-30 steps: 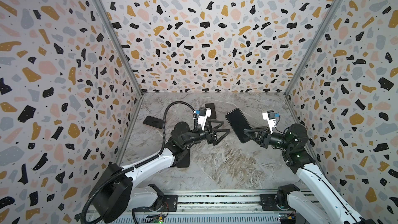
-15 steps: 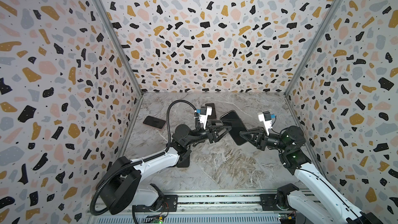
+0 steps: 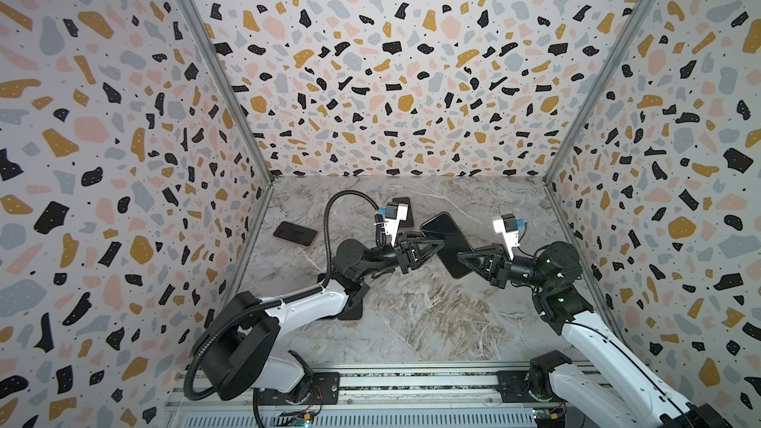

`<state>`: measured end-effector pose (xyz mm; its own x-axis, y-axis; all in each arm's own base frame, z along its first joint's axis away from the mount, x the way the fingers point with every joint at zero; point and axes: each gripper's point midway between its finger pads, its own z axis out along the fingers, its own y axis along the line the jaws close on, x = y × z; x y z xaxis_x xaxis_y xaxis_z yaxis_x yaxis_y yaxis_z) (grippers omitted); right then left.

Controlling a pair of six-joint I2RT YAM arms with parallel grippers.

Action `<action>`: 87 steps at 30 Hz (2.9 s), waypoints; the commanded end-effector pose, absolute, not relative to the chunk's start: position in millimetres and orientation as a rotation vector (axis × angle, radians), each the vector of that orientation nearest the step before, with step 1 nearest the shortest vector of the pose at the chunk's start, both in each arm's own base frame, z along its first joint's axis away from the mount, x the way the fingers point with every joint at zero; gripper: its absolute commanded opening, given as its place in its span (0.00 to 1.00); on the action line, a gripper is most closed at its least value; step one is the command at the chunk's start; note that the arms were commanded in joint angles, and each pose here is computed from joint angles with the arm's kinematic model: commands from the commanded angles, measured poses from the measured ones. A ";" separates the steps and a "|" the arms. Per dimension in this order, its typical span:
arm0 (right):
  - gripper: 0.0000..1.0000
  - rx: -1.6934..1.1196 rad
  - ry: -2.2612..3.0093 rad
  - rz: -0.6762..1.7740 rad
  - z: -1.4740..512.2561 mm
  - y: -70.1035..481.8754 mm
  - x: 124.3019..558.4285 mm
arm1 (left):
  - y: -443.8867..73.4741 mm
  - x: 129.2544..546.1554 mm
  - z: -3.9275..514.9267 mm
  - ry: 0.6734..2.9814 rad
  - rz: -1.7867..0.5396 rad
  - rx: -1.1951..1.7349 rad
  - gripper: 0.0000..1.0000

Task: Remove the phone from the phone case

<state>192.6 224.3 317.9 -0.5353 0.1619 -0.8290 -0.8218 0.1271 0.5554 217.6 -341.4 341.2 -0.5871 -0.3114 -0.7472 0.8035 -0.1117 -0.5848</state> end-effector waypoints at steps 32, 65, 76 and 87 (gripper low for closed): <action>0.84 -0.639 1.263 1.367 342.4 218.7 153.0 | -284.2 223.0 430.3 1.205 -1.810 0.120 0.00; 0.43 -0.560 1.201 1.482 360.5 245.9 159.4 | -291.8 224.1 406.2 1.304 -1.862 -0.047 0.00; 0.24 -0.562 1.204 1.482 362.5 248.5 162.0 | -293.5 222.8 405.8 1.304 -1.873 -0.046 0.00; 0.03 -0.581 1.221 1.437 359.8 250.7 166.4 | -299.3 218.2 407.1 1.307 -1.897 -0.030 0.00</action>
